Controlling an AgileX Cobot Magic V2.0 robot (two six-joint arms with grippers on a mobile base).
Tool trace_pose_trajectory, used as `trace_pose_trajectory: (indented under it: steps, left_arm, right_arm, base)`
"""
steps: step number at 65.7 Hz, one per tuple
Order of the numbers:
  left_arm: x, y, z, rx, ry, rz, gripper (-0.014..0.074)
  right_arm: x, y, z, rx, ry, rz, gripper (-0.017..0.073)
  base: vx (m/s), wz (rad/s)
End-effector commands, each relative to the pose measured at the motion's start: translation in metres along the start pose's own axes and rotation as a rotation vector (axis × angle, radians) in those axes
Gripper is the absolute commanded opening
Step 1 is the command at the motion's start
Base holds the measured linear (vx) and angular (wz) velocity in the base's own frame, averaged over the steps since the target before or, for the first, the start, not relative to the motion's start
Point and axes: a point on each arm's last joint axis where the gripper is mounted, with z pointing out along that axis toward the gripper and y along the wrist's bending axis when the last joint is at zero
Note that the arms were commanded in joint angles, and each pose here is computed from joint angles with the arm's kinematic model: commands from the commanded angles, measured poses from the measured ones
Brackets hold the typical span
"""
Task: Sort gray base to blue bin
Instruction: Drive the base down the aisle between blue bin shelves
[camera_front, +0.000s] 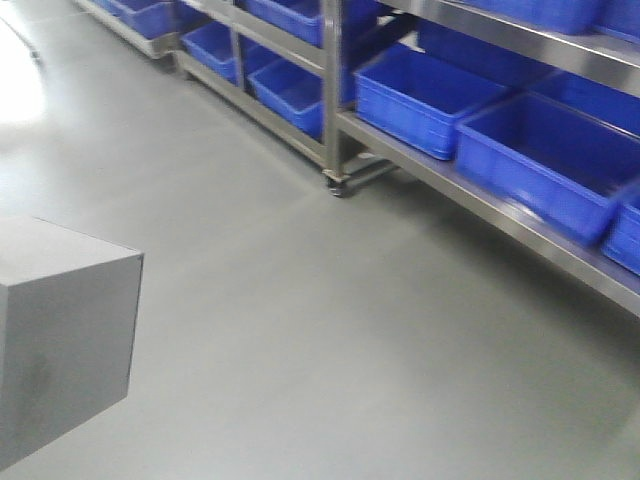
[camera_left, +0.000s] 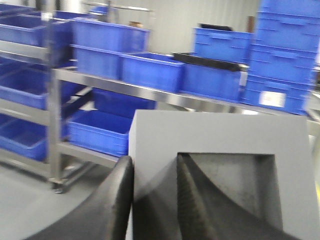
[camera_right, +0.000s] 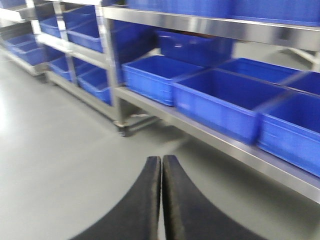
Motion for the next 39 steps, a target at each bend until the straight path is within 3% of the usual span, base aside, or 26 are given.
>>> trace_pose_trajectory:
  steps: [1,39]
  left_arm:
    - [-0.0178,-0.0016,-0.0014,0.004,-0.125,-0.023,0.0004]
    - [-0.0178,-0.0016,-0.0014,0.004,-0.125,-0.023,0.0004]
  right_arm:
    - [-0.0063,0.0,0.0001,0.001,-0.071,-0.018,-0.0005]
    - [-0.0063,0.0,0.0001,0.001,-0.071,-0.018,-0.0005]
  base:
    - [0.24,0.63]
    - [0.21,0.61]
